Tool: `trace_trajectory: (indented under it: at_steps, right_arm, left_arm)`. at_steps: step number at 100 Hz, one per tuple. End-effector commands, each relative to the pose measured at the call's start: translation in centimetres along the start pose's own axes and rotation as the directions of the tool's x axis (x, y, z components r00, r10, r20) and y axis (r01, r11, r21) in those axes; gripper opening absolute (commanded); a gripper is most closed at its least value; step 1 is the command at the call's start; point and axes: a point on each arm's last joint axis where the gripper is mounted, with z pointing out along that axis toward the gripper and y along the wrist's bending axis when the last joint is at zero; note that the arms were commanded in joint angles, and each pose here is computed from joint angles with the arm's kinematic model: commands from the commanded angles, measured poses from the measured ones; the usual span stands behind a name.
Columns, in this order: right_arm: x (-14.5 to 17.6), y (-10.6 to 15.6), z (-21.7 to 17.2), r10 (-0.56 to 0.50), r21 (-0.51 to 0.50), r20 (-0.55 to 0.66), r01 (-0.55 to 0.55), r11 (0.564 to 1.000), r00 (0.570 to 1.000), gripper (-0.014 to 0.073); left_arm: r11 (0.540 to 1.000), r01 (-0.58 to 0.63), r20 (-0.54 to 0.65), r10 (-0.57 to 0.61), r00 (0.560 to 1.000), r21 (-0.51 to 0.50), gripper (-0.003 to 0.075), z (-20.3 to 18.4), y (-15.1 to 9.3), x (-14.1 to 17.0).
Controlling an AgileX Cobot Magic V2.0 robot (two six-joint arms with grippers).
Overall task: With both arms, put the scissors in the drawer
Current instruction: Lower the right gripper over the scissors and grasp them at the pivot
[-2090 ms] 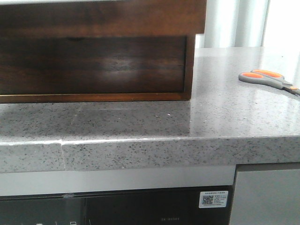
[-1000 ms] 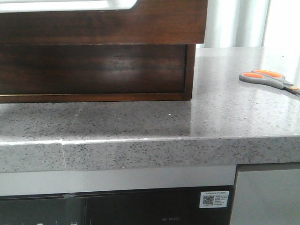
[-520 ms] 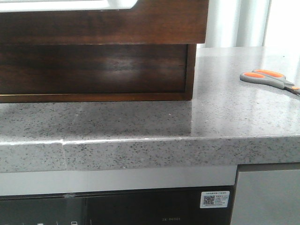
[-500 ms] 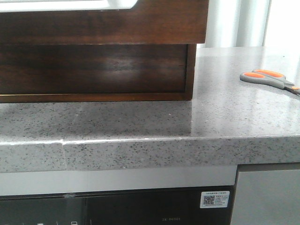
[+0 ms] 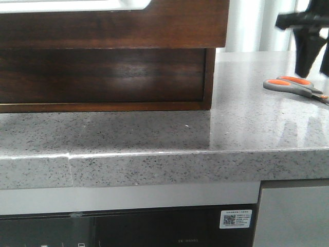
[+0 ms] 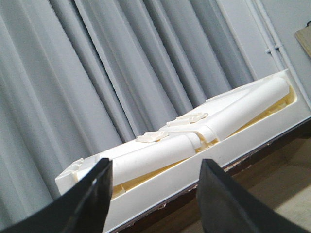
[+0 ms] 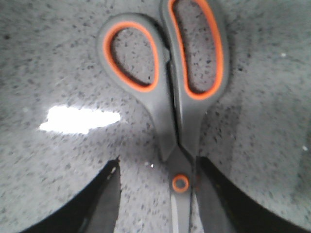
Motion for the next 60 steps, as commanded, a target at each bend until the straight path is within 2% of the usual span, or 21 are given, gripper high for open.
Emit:
trace_trajectory:
  at_steps: [1,51,60]
  right_arm:
    - [-0.7,-0.3,-1.7,-0.022,0.027,0.051,0.021,0.999,0.998,0.0272]
    - [-0.9,-0.6,1.2,-0.022,0.028,-0.017,0.023,0.999,1.000,0.0272]
    - [-0.9,-0.6,1.2,-0.022,0.028,-0.017,0.023,0.999,1.000,0.0236]
  left_arm:
    - [0.999,0.034,0.078,-0.032,0.996,-0.022,0.0339,0.3,0.6,-1.5]
    - [0.999,0.034,0.078,-0.032,0.996,-0.022,0.0339,0.3,0.6,-1.5]
    - [0.999,0.034,0.078,-0.032,0.996,-0.022,0.0339,0.3,0.6,-1.5]
